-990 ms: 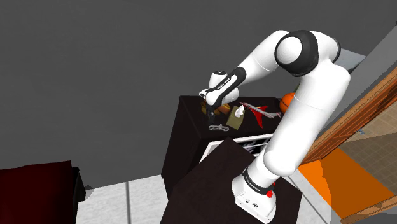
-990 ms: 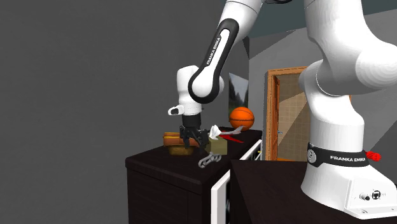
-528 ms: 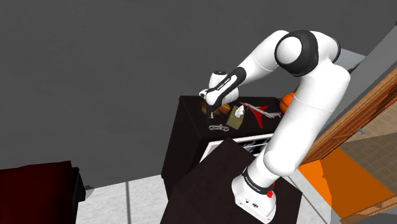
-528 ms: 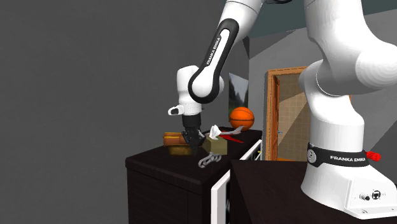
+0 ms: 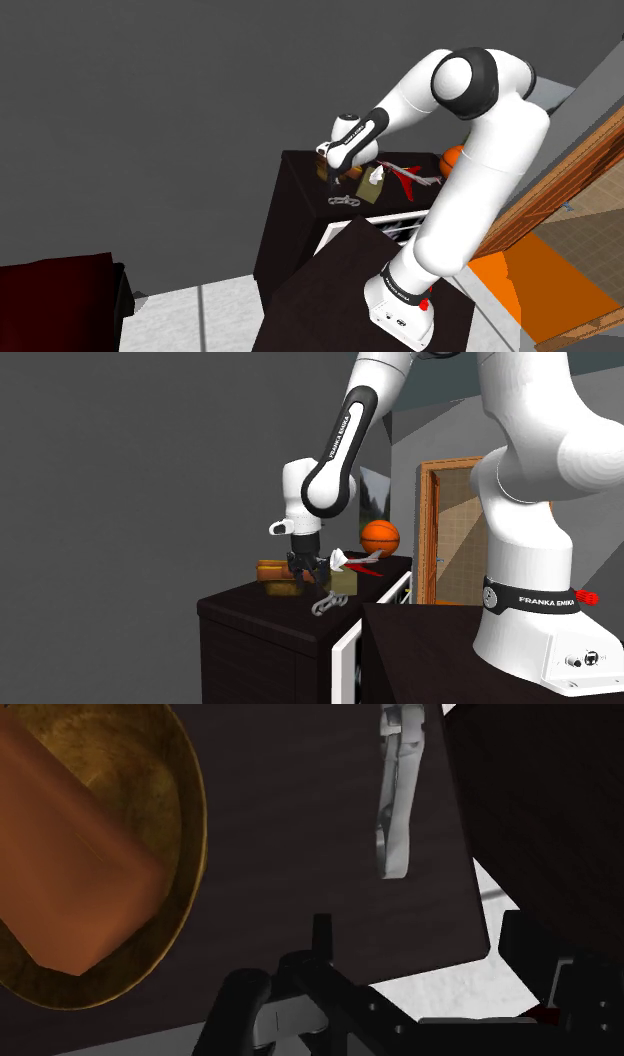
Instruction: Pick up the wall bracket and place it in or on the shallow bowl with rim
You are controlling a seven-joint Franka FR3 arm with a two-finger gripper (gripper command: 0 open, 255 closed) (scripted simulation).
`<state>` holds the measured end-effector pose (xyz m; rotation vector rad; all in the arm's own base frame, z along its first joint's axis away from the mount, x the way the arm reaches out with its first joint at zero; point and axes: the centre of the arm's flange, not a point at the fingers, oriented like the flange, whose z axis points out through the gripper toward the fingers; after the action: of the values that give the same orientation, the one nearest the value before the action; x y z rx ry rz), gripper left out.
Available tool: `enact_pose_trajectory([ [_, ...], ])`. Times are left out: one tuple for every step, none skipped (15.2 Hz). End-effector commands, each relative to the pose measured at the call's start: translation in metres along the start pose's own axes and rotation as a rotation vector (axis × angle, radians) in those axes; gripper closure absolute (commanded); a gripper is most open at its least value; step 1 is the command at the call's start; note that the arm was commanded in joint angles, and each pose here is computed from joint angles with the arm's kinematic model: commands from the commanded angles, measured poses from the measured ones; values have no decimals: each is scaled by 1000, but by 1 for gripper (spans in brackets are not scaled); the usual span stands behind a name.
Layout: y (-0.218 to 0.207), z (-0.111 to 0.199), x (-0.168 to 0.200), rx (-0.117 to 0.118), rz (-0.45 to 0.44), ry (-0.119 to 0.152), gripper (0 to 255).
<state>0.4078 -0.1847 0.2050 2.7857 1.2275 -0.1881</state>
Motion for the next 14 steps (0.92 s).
enact_pose_trajectory([
  [-5,7,-19,-17,-13,-15,0],
  [-7,12,-30,-26,-19,-24,0],
  [-8,17,-41,-35,-26,-32,0],
  [-10,21,-53,-44,-33,-41,0],
  [-11,26,-64,-53,-39,-50,0],
  [-11,28,-68,-57,-42,-54,0],
  [-11,33,-69,-57,-42,-54,0],
  [-11,38,-69,-57,-42,-54,0],
  [-11,44,-69,-57,-42,-54,0],
  [-10,49,-70,-57,-42,-54,0],
  [-10,54,-70,-57,-42,-54,0],
  [-10,59,-70,-57,-42,-54,0],
  [-9,65,-70,-57,-42,-54,0],
  [-9,68,-71,-57,-42,-54,0],
])
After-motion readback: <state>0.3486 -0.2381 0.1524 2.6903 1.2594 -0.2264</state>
